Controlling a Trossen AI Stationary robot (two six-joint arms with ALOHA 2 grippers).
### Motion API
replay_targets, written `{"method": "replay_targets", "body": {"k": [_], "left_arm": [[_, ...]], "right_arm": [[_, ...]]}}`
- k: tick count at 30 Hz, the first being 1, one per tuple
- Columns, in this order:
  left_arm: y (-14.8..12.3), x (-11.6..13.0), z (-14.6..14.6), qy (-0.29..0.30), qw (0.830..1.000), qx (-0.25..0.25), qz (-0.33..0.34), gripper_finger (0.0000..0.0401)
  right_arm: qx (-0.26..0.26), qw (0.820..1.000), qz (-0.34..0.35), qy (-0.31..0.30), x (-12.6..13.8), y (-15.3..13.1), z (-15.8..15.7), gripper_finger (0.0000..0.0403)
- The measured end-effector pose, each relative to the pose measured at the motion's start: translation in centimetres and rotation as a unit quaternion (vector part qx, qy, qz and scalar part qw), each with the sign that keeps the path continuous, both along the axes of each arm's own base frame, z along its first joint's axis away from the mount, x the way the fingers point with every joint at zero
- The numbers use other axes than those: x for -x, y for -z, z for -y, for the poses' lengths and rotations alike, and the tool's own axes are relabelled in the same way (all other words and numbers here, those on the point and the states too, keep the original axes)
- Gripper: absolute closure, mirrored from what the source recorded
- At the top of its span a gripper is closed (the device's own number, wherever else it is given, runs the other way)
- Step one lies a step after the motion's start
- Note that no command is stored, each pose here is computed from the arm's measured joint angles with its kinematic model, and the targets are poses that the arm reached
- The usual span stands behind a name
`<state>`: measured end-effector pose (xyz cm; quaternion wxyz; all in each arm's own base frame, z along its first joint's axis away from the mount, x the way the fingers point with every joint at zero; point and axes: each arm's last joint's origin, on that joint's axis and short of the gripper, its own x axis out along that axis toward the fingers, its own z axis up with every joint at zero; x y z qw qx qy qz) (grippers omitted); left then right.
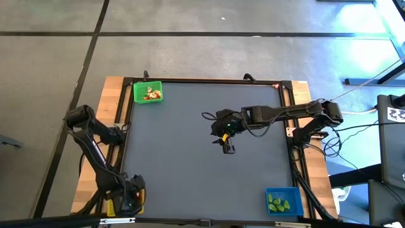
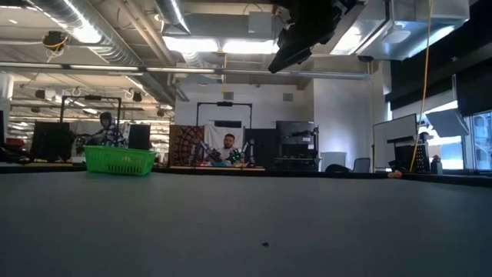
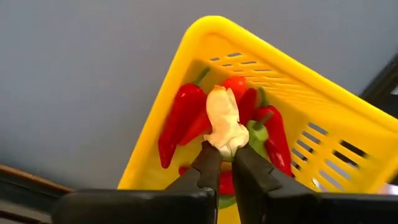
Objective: Sort produce into baskets
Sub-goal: Put the green mushroom into the yellow bin
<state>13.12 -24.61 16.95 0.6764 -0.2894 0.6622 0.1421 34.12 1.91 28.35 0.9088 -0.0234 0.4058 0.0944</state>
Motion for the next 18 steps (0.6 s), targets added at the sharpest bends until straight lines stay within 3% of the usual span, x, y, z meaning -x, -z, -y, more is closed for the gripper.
{"method": "replay_targets", "body": {"k": [10,14,18], "left_arm": [[-4.9,0.7,-1.6,0.025,0.995,0.084,0.047,0.0375],[-7.3,0.6,-3.3,-0.010,0.990,0.112,0.089,0.0376],[-9.4,0.1,-5.5,-0.040,0.980,0.108,0.162,0.0372]], "right_arm": [[0.009,1.000,-0.026,-0.009,0.4,0.3,0.0,0.0214],[0.030,0.998,-0.046,-0.028,0.8,0.3,0.4,0.0214],[0.048,0.997,-0.054,-0.026,0.9,0.1,1.6,0.0214]]}}
